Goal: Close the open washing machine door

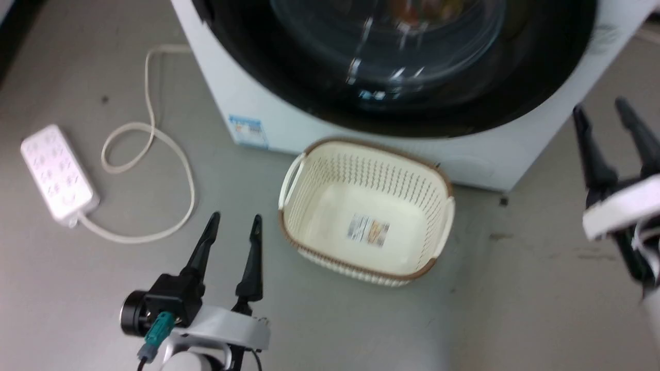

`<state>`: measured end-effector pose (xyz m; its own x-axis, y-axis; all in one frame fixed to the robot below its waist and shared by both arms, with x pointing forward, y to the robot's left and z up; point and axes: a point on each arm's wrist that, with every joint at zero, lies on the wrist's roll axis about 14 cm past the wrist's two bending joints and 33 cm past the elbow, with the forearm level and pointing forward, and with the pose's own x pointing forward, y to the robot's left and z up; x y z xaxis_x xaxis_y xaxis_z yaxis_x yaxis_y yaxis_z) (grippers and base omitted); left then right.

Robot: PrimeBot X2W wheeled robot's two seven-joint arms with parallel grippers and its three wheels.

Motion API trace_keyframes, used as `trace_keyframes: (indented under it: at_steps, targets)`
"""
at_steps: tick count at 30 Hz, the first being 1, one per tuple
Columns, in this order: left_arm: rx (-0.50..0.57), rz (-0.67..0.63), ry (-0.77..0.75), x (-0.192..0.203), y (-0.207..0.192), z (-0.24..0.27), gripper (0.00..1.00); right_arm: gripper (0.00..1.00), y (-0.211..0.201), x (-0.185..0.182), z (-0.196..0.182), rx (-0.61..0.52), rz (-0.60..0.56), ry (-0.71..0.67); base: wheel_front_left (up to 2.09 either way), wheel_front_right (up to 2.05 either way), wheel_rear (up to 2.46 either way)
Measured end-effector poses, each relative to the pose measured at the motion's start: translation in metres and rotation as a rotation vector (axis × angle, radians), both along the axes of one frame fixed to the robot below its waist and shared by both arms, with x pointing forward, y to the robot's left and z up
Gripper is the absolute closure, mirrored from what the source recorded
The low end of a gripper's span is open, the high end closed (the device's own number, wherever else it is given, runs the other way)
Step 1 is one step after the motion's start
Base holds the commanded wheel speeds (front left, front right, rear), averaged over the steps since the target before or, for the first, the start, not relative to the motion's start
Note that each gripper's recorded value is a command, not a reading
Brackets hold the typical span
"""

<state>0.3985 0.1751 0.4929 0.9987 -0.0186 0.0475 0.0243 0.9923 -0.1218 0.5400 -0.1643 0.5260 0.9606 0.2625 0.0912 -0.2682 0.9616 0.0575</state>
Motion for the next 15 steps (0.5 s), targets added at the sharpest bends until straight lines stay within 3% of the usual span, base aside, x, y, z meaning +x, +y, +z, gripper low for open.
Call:
trace_keyframes:
  at_steps: [6, 15]
  targets:
    - [-0.017, -0.008, -0.047, -0.012, -0.004, 0.017, 0.0, 0.0, -0.02, -0.067, 0.032, 0.025, -0.099, -0.122, 0.0, 0.0, 0.0]
    - [-0.022, -0.057, -0.069, -0.017, -0.019, 0.025, 0.0, 0.0, -0.025, -0.141, 0.02, 0.085, -0.205, -0.108, 0.0, 0.0, 0.0]
